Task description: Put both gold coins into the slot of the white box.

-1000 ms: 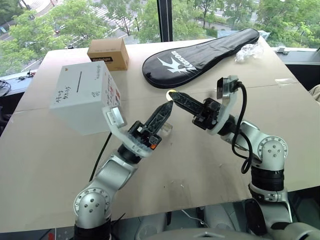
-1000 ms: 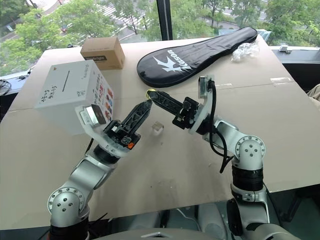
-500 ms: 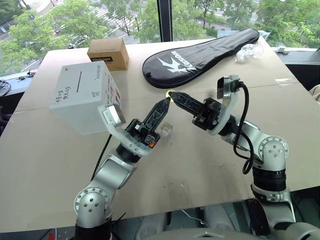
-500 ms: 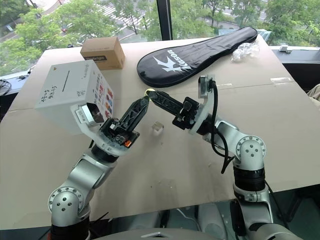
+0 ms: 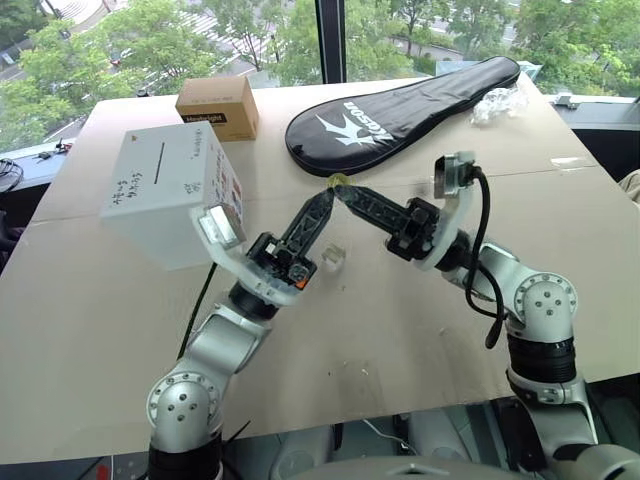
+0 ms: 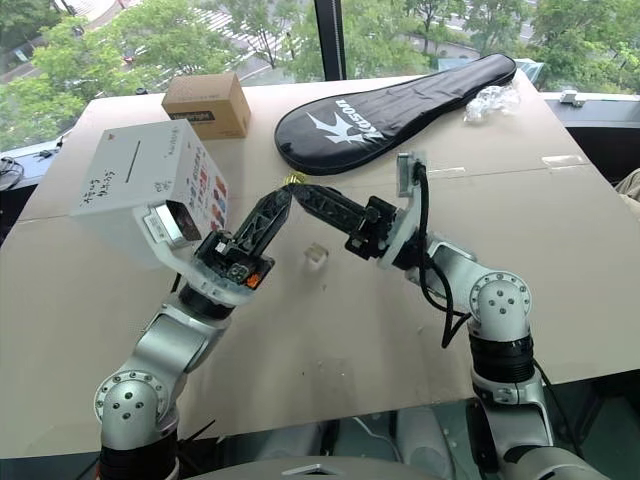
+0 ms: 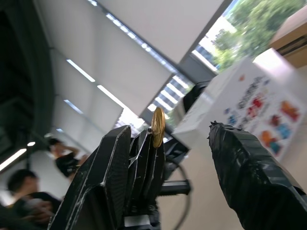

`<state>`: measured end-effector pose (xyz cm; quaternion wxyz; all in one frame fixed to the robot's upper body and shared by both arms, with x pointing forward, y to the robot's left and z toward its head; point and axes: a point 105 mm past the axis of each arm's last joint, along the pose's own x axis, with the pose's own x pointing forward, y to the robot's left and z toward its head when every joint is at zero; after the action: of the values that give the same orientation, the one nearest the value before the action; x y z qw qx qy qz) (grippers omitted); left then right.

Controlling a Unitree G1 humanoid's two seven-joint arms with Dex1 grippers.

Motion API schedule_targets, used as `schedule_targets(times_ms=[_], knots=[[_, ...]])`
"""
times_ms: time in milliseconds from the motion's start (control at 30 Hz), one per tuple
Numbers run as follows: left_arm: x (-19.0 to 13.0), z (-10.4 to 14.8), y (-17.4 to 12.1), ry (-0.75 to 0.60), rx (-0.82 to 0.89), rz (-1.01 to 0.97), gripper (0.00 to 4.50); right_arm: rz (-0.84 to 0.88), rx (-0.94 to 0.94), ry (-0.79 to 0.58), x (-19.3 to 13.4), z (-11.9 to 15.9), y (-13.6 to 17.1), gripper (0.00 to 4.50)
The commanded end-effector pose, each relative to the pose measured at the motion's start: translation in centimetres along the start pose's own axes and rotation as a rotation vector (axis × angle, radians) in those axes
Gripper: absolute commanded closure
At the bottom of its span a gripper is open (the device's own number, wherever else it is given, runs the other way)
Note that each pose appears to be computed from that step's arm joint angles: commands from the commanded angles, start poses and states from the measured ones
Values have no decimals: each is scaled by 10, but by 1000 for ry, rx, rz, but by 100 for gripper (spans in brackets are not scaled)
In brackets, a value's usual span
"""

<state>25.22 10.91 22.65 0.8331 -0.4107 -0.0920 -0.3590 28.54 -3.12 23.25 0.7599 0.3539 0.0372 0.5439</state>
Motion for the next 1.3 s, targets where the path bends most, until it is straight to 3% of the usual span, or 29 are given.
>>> schedule_targets(times_ms=[33,133,300,400,533,733,1067,1300], knots=[[1,40,-11,-65,324,45,450,3,-340,22,-6,19,6,173],[2,68,-17,-82,531,80,450,51,-565,110,-7,21,9,173],[4,120,19,19,1103,457,450,180,-822,165,15,32,30,173],[-3,133,33,39,1196,626,450,237,-943,182,23,35,36,173],[-15,146,43,19,1212,779,450,330,-953,184,21,30,43,173],[-33,162,55,24,1218,920,450,334,-903,161,21,31,45,173],[-43,160,70,49,1161,1009,450,308,-884,170,17,29,40,173],[-51,151,92,51,1017,1072,450,303,-880,148,19,32,45,173]])
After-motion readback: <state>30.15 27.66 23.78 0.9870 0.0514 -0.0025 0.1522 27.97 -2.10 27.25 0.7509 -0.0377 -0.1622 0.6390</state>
